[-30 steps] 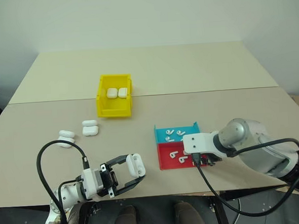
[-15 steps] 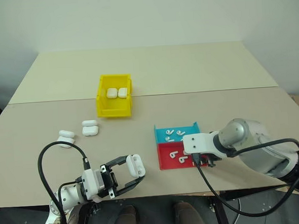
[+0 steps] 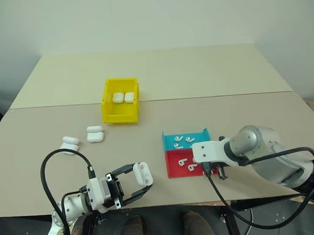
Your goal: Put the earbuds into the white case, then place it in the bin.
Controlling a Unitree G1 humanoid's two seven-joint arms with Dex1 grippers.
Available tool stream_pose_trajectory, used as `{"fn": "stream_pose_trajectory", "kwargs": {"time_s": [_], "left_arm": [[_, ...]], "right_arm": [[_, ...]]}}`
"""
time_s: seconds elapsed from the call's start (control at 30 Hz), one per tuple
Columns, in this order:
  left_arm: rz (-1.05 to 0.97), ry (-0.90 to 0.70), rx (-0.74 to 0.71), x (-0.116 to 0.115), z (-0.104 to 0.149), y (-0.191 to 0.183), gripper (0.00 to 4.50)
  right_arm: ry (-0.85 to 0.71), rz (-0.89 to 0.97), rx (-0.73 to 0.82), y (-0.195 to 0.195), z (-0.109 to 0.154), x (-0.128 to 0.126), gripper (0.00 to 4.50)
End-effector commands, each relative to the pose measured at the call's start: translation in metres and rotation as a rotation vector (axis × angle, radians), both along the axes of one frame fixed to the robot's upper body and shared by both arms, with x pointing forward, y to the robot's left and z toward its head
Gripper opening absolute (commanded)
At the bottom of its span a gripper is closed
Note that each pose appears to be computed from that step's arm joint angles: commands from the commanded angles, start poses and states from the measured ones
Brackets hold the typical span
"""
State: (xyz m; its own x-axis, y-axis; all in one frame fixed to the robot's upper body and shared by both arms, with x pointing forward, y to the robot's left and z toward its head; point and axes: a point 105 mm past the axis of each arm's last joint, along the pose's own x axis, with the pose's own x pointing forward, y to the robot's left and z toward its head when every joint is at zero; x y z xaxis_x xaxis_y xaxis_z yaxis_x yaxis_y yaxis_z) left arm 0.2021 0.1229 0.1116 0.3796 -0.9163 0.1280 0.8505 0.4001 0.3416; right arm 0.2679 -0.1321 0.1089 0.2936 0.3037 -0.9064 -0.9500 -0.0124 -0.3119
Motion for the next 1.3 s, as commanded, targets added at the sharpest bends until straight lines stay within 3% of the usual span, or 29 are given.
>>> {"fn": "stream_pose_trajectory", "kwargs": {"time_s": [0.03, 0.23, 0.37, 0.47, 0.63, 0.77, 0.97, 1.13, 1.3], "left_arm": [[-0.007, -0.037, -0.01, -0.003, 0.009, -0.002, 2.73], [-0.009, -0.039, -0.017, -0.002, 0.011, -0.003, 2.73], [-0.034, -0.061, -0.029, -0.001, 0.018, -0.006, 2.73], [-0.067, -0.093, -0.065, 0.002, 0.037, -0.013, 2.73], [-0.134, -0.108, -0.142, 0.007, 0.068, -0.025, 2.73], [-0.193, -0.091, -0.185, 0.015, 0.085, -0.034, 2.73], [-0.227, -0.043, -0.138, 0.025, 0.096, -0.046, 2.73], [-0.257, -0.078, -0.117, 0.024, 0.112, -0.048, 2.73], [-0.272, -0.11, -0.093, 0.023, 0.117, -0.048, 2.73]], "right_arm": [[-0.014, 0.0, -0.006, -0.002, 0.001, 0.0, 0.78], [-0.018, 0.002, 0.004, 0.0, 0.003, 0.0, 0.64], [-0.047, -0.005, 0.05, 0.001, 0.018, 0.0, 0.64], [-0.134, -0.017, 0.199, 0.004, 0.063, 0.002, 0.64], [-0.304, 0.051, 0.713, 0.014, 0.163, -0.004, 0.64], [-0.366, 0.185, 1.035, 0.013, 0.202, -0.017, 0.64], [-0.425, 0.435, 1.423, 0.024, 0.22, -0.034, 0.64], [-0.414, 0.662, 1.43, 0.044, 0.203, -0.047, 0.64], [-0.378, 0.741, 1.412, 0.058, 0.191, -0.037, 0.64]]}}
